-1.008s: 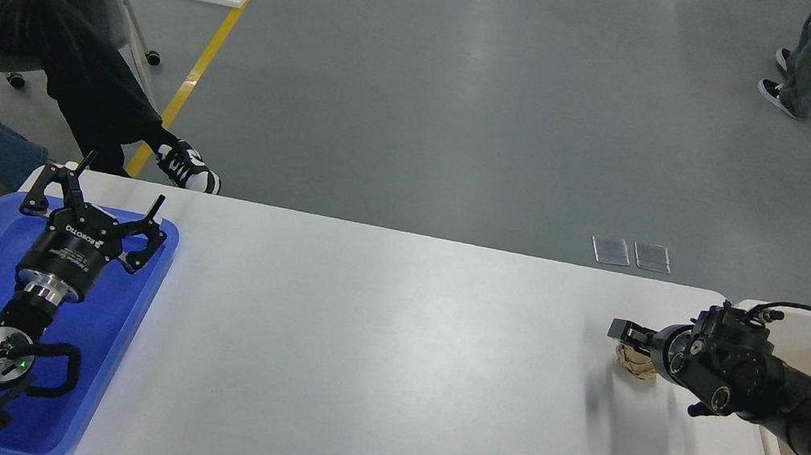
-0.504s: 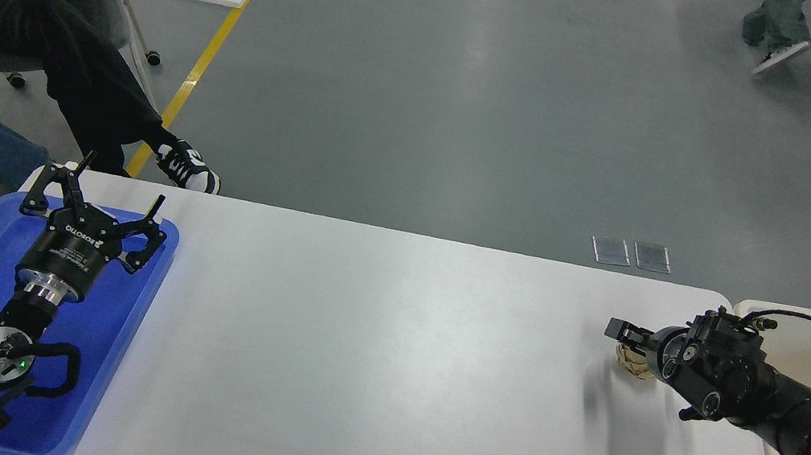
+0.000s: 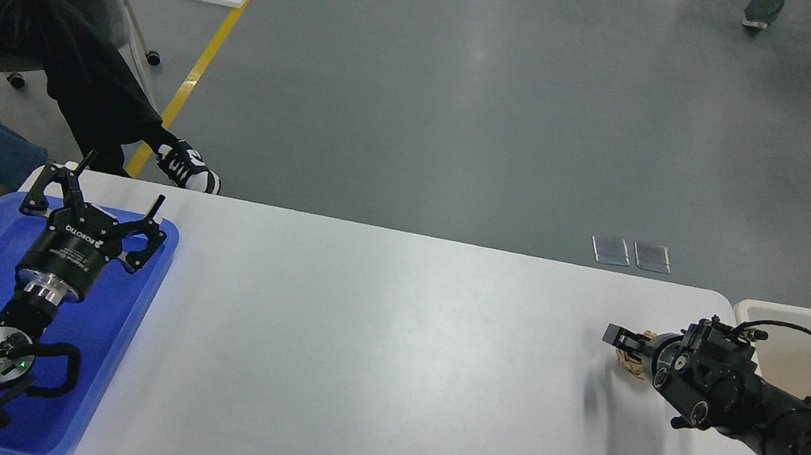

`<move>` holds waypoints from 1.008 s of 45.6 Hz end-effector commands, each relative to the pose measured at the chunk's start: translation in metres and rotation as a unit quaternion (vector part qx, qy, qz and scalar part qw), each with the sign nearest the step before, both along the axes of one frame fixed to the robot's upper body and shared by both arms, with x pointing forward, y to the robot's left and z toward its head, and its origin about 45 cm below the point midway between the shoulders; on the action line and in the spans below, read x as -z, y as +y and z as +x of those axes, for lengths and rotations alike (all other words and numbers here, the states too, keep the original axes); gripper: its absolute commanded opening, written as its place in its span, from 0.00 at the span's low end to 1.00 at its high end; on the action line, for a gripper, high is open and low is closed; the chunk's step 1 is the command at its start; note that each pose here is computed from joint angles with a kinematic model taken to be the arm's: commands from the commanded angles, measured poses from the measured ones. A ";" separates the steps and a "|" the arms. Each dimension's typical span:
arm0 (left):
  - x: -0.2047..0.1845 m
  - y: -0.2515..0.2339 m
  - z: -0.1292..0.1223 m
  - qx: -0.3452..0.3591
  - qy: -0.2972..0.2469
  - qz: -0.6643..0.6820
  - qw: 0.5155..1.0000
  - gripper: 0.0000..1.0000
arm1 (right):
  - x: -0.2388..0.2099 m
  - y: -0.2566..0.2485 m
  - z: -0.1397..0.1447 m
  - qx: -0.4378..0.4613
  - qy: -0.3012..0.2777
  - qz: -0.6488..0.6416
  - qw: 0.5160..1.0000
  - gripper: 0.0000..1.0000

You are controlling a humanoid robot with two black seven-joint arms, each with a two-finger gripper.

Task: Tidy desktop
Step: 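Close the right gripper around the crumpled paper ball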

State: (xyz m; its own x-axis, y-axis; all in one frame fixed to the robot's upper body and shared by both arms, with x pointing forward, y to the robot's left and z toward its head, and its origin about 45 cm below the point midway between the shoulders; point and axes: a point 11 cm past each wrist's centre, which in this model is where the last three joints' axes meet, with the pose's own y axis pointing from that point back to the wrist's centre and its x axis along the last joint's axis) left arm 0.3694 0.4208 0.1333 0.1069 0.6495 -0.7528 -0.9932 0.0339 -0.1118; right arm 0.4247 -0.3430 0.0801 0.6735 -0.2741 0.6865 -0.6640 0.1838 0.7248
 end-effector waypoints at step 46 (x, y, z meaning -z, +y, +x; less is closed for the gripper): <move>0.000 0.000 0.000 0.000 0.000 0.000 1.000 0.99 | -0.003 0.018 0.001 -0.002 -0.006 0.037 0.999 0.00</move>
State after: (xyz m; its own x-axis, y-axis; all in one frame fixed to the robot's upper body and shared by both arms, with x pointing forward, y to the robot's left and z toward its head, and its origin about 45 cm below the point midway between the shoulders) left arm 0.3694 0.4207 0.1333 0.1069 0.6495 -0.7528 -0.9932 0.0339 -0.1118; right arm 0.4185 -0.3306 0.0705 0.6635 -0.3164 0.6779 -0.6681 0.1572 0.7273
